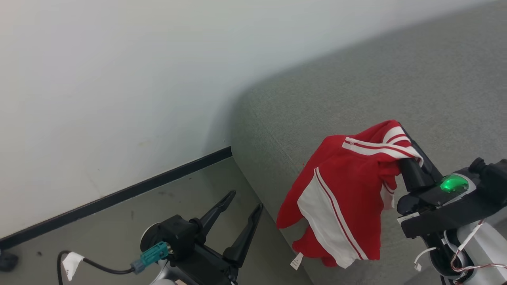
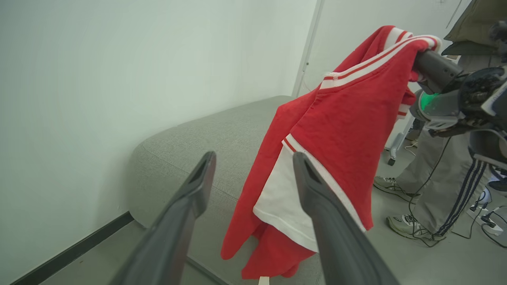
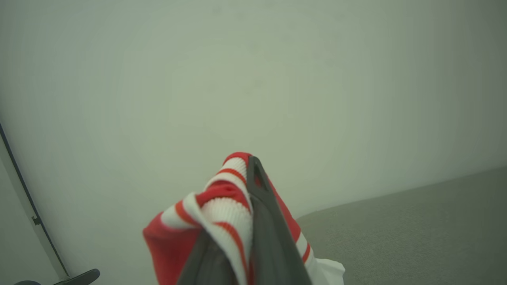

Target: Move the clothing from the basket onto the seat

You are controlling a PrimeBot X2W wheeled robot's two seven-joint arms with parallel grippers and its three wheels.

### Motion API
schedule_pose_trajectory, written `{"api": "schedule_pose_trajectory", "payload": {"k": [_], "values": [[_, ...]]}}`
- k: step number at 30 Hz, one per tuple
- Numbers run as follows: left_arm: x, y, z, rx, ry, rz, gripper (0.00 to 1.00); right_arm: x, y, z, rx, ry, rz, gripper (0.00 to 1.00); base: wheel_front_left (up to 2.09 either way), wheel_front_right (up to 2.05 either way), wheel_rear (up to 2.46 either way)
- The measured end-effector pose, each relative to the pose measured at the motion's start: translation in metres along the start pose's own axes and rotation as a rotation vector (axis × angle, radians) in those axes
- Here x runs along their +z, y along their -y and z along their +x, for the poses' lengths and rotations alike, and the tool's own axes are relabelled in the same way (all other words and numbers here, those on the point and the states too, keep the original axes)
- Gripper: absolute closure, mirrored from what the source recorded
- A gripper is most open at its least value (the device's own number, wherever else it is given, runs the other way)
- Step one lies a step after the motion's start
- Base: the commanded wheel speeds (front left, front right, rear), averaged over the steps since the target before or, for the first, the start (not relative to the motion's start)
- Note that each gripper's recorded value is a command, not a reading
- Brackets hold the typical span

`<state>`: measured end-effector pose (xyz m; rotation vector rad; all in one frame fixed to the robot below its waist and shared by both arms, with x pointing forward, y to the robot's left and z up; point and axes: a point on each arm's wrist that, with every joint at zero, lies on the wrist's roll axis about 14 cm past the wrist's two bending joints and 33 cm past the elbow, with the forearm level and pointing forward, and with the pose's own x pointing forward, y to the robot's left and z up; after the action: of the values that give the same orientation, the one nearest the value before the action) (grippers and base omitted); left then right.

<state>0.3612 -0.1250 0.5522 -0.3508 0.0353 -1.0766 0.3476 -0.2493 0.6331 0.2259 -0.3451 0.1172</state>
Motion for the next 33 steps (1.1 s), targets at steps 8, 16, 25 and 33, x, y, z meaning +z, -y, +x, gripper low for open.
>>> {"api": "schedule_pose_trajectory", "payload": {"k": [8,16,25,33], "values": [[-0.013,0.012,0.012,-0.053,-0.026,-0.035,0.00,0.037,0.021,-0.007,-0.040,0.074,-0.097,1.00,0.00,0.00,0.00],[-0.017,0.008,0.017,-0.059,-0.033,-0.045,0.00,0.080,0.019,0.017,0.016,0.159,-0.238,1.00,0.00,0.00,0.00],[-0.020,0.000,0.018,-0.061,-0.037,-0.065,0.00,0.128,0.058,0.044,-0.035,0.202,-0.355,1.00,0.00,0.00,0.00],[-0.023,-0.010,0.022,-0.081,-0.046,-0.063,0.00,0.145,0.112,0.064,-0.144,0.156,-0.440,1.00,0.00,0.00,0.00]]}}
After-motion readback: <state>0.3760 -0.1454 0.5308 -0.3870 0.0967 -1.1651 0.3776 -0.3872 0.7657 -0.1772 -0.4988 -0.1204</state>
